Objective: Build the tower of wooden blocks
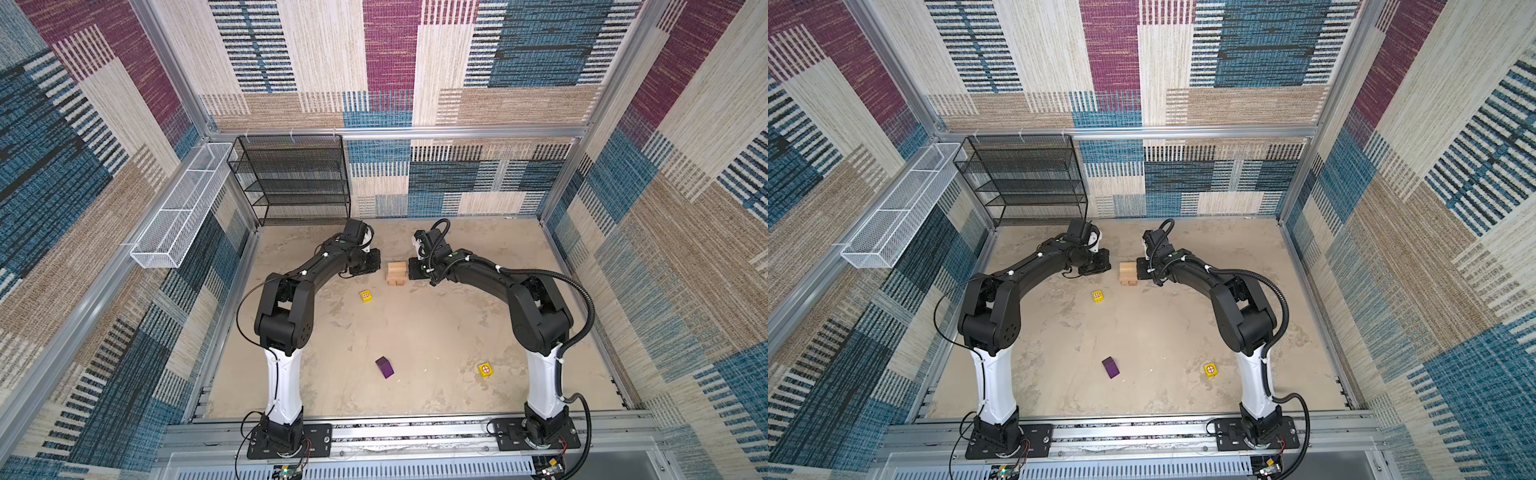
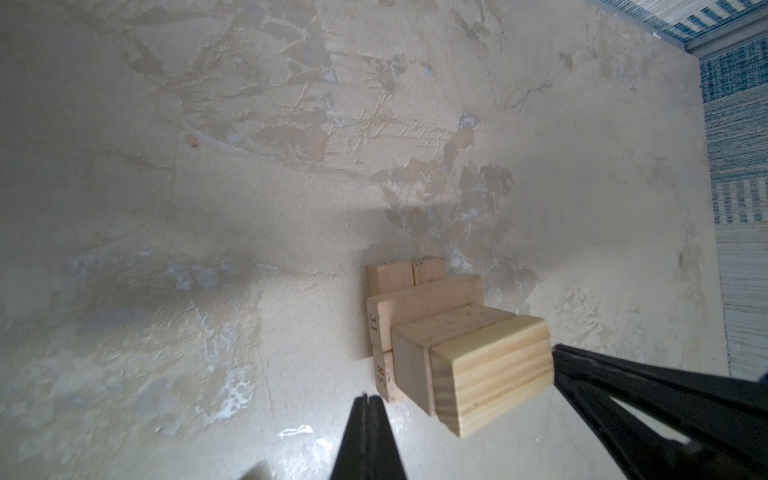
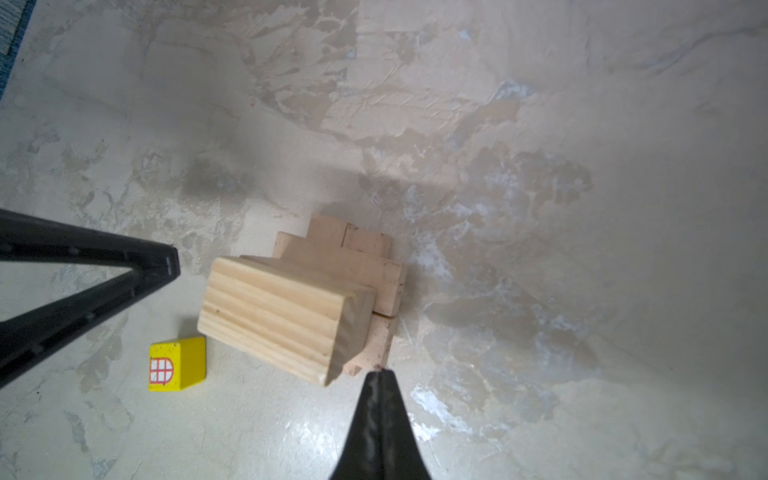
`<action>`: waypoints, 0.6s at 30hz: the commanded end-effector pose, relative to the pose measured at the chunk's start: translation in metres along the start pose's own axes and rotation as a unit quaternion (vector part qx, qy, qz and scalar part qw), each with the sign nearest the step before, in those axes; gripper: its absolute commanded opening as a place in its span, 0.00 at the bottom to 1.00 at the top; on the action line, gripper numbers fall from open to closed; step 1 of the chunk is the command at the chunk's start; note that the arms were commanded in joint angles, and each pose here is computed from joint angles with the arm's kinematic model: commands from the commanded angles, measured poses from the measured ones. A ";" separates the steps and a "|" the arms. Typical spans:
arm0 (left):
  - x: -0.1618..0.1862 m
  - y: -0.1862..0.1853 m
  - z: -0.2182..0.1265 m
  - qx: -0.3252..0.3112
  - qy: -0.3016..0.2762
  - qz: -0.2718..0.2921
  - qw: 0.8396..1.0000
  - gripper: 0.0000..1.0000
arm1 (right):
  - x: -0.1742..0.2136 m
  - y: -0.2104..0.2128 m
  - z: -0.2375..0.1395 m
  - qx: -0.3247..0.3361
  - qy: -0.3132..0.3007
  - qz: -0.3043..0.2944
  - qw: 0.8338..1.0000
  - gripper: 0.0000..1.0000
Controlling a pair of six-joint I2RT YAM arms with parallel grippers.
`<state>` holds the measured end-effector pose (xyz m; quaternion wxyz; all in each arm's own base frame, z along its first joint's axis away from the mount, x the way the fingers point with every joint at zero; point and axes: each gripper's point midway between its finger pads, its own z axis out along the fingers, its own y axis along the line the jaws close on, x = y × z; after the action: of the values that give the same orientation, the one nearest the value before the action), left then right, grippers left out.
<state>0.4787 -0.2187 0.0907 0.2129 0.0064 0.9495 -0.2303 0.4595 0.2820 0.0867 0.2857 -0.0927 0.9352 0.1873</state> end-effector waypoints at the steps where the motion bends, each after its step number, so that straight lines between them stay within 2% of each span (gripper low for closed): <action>1: -0.004 -0.003 0.002 0.011 -0.006 -0.007 1.000 0.00 | -0.005 0.007 0.001 -0.016 -0.007 0.002 1.000 0.04; 18: -0.006 -0.002 0.004 0.017 -0.006 -0.012 1.000 0.00 | -0.005 0.012 0.006 -0.028 0.002 -0.002 1.000 0.05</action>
<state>0.4812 -0.2179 0.0862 0.2093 -0.0033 0.9490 -0.2358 0.4614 0.2914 0.0848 0.2773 -0.1001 0.9333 0.2052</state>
